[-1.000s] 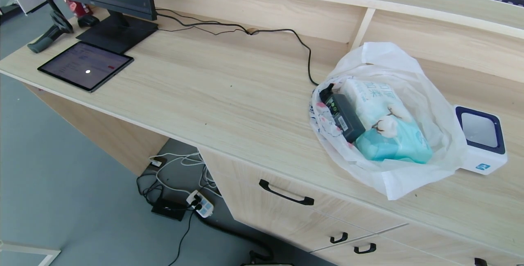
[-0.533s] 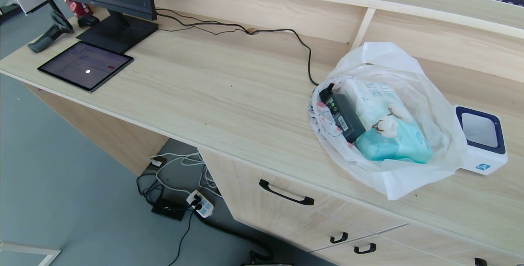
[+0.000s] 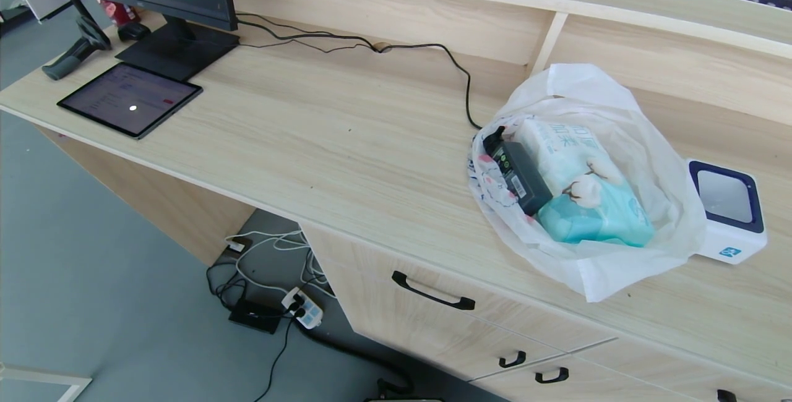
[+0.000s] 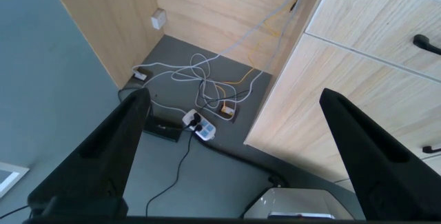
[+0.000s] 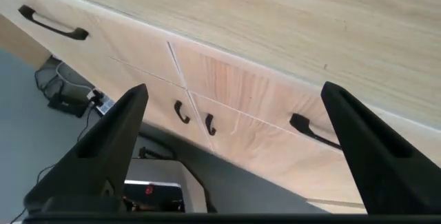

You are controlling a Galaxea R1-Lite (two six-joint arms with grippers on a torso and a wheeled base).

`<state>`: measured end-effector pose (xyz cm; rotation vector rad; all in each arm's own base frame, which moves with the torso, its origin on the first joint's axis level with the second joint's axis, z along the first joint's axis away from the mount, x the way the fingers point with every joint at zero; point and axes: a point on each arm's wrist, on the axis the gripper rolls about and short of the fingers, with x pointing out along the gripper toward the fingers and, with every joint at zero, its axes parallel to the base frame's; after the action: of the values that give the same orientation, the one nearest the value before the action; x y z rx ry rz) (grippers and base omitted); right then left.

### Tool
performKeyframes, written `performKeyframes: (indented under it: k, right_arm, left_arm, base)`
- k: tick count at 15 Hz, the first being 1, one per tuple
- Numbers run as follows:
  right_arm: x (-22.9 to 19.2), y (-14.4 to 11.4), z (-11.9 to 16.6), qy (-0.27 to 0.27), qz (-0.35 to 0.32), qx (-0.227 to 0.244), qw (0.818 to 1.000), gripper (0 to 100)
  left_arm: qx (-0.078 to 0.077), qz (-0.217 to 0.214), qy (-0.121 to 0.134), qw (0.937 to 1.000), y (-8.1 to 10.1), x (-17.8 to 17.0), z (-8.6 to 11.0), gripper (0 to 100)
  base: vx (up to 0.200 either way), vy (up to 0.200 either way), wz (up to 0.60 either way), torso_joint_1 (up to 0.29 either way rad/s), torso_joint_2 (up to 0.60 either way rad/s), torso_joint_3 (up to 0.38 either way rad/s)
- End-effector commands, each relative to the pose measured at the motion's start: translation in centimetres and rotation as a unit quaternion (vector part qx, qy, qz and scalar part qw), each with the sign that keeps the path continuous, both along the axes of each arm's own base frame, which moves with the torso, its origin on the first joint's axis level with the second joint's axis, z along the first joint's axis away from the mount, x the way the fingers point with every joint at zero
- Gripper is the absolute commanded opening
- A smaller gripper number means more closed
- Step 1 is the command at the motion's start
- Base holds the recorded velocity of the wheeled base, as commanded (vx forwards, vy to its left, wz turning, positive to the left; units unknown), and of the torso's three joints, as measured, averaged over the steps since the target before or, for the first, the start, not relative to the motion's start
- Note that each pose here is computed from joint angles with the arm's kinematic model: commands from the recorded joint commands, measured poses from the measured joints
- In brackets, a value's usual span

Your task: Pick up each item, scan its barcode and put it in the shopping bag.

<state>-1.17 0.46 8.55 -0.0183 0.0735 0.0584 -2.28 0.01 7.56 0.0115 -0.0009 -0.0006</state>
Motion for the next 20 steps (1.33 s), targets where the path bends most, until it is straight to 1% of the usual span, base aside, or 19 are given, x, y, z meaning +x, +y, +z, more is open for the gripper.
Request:
performKeyframes:
  k: [1, 2, 4, 6, 8, 9, 10, 11, 13, 15, 16, 17, 18, 20]
  right_arm:
    - [-0.34, 0.04, -0.23, -0.019, -0.003, 0.003, 1.000, 100]
    - [-0.27, 0.04, -0.20, -0.016, -0.005, 0.018, 1.000, 100]
    - [-0.32, 0.04, -0.23, -0.018, -0.005, 0.013, 1.000, 100]
    - [-0.33, 0.06, -0.21, -0.019, -0.003, 0.026, 0.999, 100]
    - [-0.41, 0.10, -0.23, -0.016, 0.072, 0.037, 0.997, 100]
    - [-0.45, 0.07, -0.24, -0.018, 0.075, 0.036, 0.996, 100]
    - [-0.99, -0.04, -0.37, -0.054, 0.047, 0.020, 0.997, 100]
    - [-1.15, -0.07, -0.43, -0.066, 0.051, -0.006, 0.996, 100]
    - [-1.15, -0.07, -0.43, -0.065, 0.049, 0.000, 0.997, 100]
    - [-1.15, -0.08, -0.43, -0.066, 0.049, -0.006, 0.997, 100]
    - [-1.15, -0.08, -0.41, -0.066, 0.049, 0.003, 0.997, 100]
    - [-1.15, -0.08, -0.40, -0.064, 0.048, 0.029, 0.996, 100]
    - [-1.15, -0.08, -0.40, -0.063, 0.048, 0.035, 0.996, 100]
    - [-1.15, -0.11, -0.39, -0.064, 0.040, 0.034, 0.997, 100]
  left_arm:
    - [0.001, 0.000, 0.000, 1.0000, 0.00, 0.00, 0.00, 100]
    - [0.001, 0.000, 0.000, 1.0000, 0.00, 0.00, 0.00, 100]
    - [0.001, 0.000, 0.000, 1.0000, 0.00, 0.00, 0.00, 100]
    - [0.001, 0.000, 0.000, 1.0000, 0.00, 0.00, 0.00, 100]
    - [0.000, 0.000, 0.000, 1.0000, 0.00, 0.00, 0.00, 100]
    - [0.000, 0.000, 0.000, 1.0000, 0.00, 0.00, 0.00, 100]
    - [0.000, 0.000, 0.000, 1.0000, 0.00, 0.00, 0.00, 100]
    - [-0.001, 0.000, 0.000, 1.0000, 0.00, 0.00, 0.00, 100]
    - [-0.001, 0.000, 0.000, 1.0000, 0.00, 0.00, 0.00, 100]
    - [-0.001, 0.000, 0.000, 1.0000, 0.00, 0.00, 0.00, 100]
    - [-0.001, 0.000, 0.000, 1.0000, 0.00, 0.00, 0.00, 100]
    - [0.000, 0.000, 0.000, 1.0000, 0.00, 0.00, 0.00, 100]
    - [0.000, 0.000, 0.000, 1.0000, 0.00, 0.00, 0.00, 100]
    - [0.000, 0.000, 0.000, 1.0000, 0.00, 0.00, 0.00, 100]
  base:
    - [0.000, 0.000, 0.00, 0.000, 0.00, 0.000]
    - [0.000, 0.000, 0.00, 0.000, 0.00, 0.000]
    - [0.000, 0.000, 0.00, 0.000, 0.00, 0.000]
    - [0.000, 0.000, 0.00, 0.000, 0.00, 0.000]
    - [0.000, 0.000, 0.00, 0.000, 0.00, 0.000]
    - [0.000, 0.000, 0.00, 0.000, 0.00, 0.000]
    - [0.000, 0.000, 0.00, 0.000, 0.00, 0.000]
    - [0.000, 0.000, 0.00, 0.000, 0.00, 0.000]
    - [0.000, 0.000, 0.00, 0.000, 0.00, 0.000]
    - [0.000, 0.000, 0.00, 0.000, 0.00, 0.000]
    - [0.000, 0.000, 0.00, 0.000, 0.00, 0.000]
    - [0.000, 0.000, 0.00, 0.000, 0.00, 0.000]
    - [0.000, 0.000, 0.00, 0.000, 0.00, 0.000]
    - [0.000, 0.000, 0.00, 0.000, 0.00, 0.000]
